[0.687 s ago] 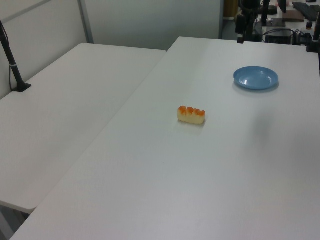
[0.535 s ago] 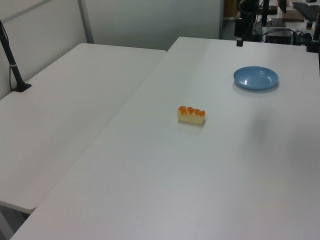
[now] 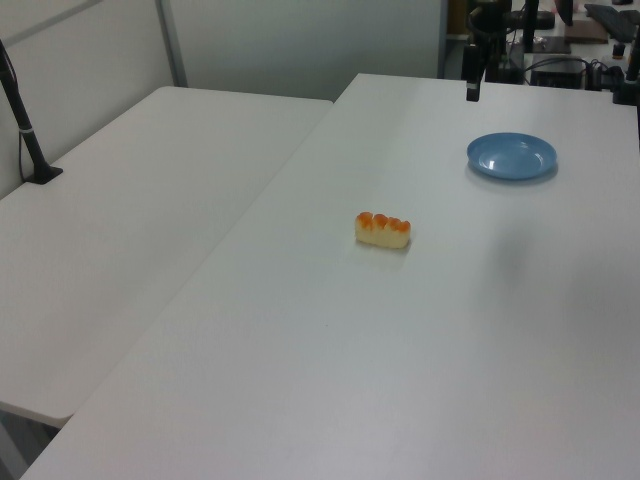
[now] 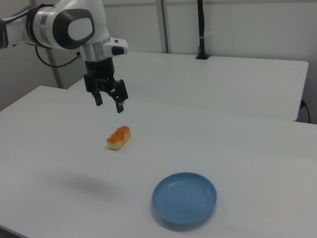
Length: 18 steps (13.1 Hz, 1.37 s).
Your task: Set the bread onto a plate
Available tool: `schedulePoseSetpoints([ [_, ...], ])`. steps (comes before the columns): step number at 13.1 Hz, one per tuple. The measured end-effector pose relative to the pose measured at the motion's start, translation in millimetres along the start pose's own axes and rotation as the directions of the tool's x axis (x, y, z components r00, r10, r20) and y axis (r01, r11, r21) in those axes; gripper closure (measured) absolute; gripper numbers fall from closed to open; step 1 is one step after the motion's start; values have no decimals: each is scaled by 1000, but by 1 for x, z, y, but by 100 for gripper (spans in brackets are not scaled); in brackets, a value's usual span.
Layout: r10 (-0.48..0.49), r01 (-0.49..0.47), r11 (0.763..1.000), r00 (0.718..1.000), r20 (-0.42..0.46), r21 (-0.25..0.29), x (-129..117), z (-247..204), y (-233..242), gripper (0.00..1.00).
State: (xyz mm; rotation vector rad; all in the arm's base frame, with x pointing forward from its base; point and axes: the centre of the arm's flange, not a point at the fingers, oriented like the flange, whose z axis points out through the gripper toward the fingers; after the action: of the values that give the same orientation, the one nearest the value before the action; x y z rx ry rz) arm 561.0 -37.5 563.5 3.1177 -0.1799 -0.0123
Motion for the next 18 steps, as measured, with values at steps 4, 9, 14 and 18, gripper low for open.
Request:
schedulePoseSetpoints([
  [4,0,0,1000,1000,3,0,2,2,0,0],
  [9,2,-2,1000,1000,0,0,4,1,0,0],
  [14,0,0,1000,1000,20,-1,8,12,-2,0],
  [18,7,-7,1000,1000,19,-1,13,13,3,0],
])
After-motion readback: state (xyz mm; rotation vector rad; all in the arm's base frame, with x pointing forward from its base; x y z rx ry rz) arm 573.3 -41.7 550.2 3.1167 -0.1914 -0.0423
